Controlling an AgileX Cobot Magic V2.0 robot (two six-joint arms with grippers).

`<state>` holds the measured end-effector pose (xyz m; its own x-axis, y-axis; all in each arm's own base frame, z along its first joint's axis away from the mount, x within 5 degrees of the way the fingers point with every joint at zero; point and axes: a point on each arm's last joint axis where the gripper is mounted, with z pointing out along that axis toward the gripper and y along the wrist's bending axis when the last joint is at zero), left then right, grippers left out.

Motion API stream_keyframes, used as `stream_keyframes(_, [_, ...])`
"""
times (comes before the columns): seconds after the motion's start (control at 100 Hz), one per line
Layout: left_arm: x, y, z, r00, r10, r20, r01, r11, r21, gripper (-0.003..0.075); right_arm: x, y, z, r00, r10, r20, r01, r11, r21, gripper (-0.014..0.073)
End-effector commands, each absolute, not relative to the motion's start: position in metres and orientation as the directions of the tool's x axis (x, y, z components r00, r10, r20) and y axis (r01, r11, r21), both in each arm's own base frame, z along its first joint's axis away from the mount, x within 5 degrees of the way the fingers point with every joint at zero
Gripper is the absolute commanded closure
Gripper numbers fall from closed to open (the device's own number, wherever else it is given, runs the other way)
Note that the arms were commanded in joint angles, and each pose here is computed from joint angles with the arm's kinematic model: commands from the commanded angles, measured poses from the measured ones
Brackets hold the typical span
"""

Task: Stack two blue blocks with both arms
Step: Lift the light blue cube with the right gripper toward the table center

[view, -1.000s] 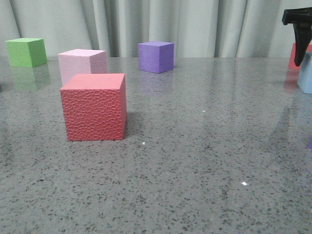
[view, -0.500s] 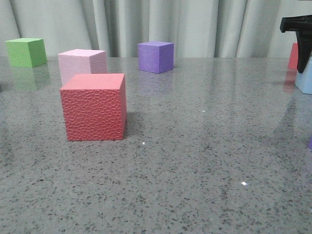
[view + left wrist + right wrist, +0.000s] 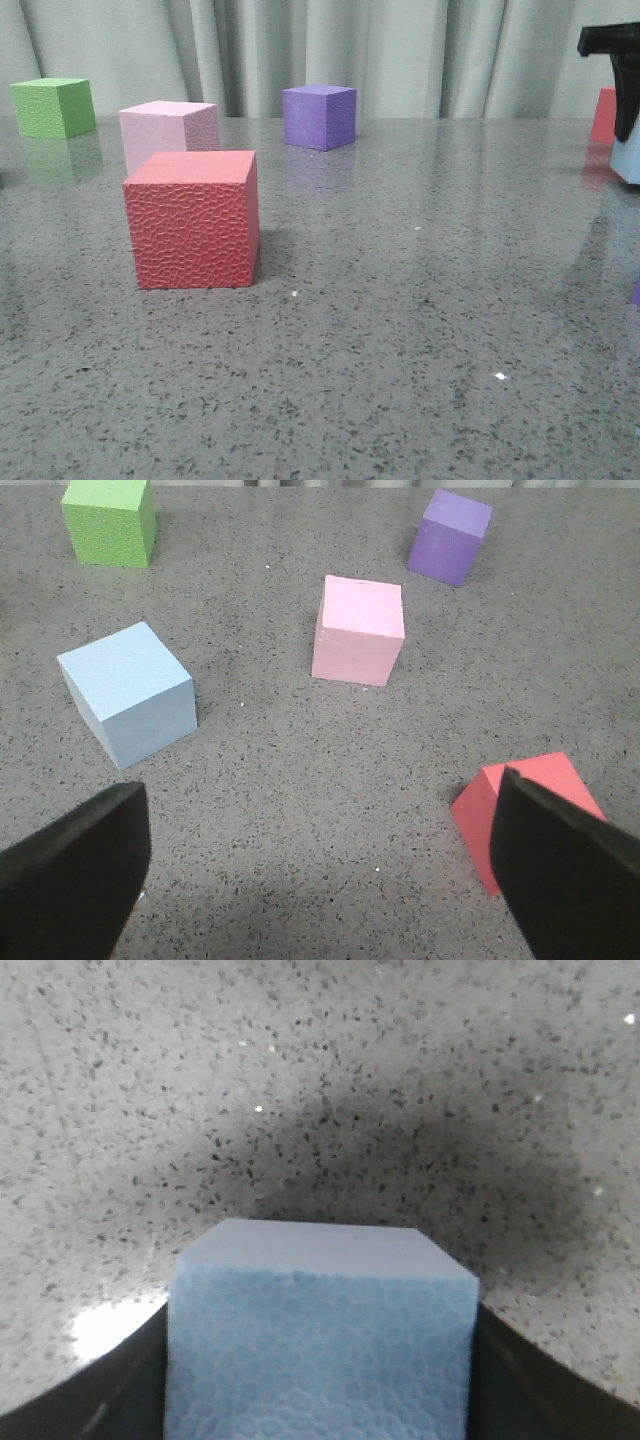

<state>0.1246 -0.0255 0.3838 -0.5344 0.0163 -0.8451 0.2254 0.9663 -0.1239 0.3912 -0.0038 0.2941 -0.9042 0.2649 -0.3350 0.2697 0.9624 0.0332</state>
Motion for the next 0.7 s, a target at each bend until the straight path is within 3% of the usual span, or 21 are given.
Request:
stream_keyframes(0.0, [0.126, -0.027, 0.400, -0.458, -0.024, -0.889, 0.232, 0.962, -0.146, 0.0068, 0.385, -0.002, 0.335, -0.870, 0.260, -0.418, 0.261, 0.964, 0.056, 0.0225])
stream_keyframes(0.35, [0.126, -0.027, 0.400, -0.458, -0.024, -0.889, 0.232, 0.962, -0.146, 0.0068, 0.378, 0.063, 0.383, -0.867, 0.138, -0.478, 0.092, 0.989, 0.118, 0.0224])
stream_keyframes(0.69, [0.126, -0.027, 0.400, -0.458, -0.024, -0.889, 0.232, 0.962, -0.146, 0.0068, 0.368, 0.124, 0.388, -0.855, 0.101, -0.509, 0.002, 0.982, 0.191, 0.0224])
